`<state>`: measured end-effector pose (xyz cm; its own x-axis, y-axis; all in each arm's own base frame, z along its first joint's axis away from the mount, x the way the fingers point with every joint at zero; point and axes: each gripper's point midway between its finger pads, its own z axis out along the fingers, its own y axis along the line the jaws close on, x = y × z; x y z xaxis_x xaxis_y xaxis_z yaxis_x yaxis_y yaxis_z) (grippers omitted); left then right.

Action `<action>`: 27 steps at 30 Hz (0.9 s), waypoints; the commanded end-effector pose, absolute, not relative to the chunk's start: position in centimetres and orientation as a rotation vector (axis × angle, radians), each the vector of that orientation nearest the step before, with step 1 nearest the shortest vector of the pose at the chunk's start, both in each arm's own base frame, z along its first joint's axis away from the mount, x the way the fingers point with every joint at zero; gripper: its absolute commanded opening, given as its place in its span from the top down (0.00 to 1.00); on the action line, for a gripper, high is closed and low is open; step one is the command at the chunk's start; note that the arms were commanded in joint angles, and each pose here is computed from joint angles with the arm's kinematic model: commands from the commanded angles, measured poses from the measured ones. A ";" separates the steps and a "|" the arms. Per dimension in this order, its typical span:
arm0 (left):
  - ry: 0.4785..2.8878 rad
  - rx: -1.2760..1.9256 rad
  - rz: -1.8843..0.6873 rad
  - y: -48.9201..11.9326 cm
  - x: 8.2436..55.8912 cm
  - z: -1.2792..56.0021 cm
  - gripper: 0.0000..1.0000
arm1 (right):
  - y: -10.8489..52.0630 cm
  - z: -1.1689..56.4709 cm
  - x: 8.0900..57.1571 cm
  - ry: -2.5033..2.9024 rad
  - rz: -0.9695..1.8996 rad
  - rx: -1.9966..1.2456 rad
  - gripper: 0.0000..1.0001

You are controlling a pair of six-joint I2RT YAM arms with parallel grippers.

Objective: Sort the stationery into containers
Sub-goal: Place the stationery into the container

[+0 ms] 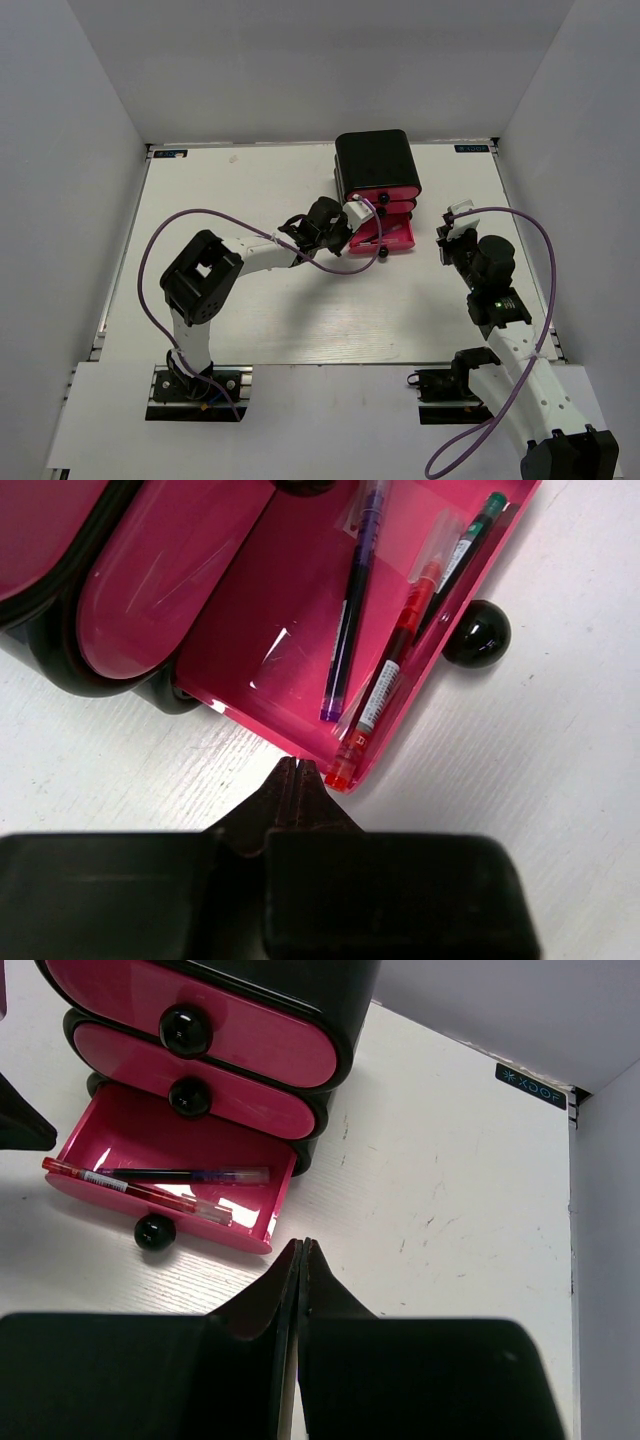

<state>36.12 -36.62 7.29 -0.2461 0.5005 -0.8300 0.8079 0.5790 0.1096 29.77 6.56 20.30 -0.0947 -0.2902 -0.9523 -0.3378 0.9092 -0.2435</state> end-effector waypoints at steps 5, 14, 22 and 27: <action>1.879 1.015 -0.501 -37.9 36.4 8.8 1.00 | 6.4 22.0 30.1 1.625 0.022 -0.472 1.00; 1.872 0.996 -0.526 -38.4 36.6 9.1 1.00 | 6.2 22.0 30.1 1.624 0.016 -0.471 1.00; 1.891 0.938 -0.405 -36.4 37.5 9.6 1.00 | 6.3 22.0 30.1 1.626 0.019 -0.471 1.00; 1.918 0.949 -0.368 -35.7 37.3 8.8 1.00 | 6.2 22.0 30.1 1.625 0.017 -0.467 1.00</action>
<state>36.99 -36.29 7.38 -0.2769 0.4706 -0.8378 0.7635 0.6372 0.1056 29.77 6.55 20.31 -0.0944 -0.2901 -0.9523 -0.3373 0.9093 -0.2436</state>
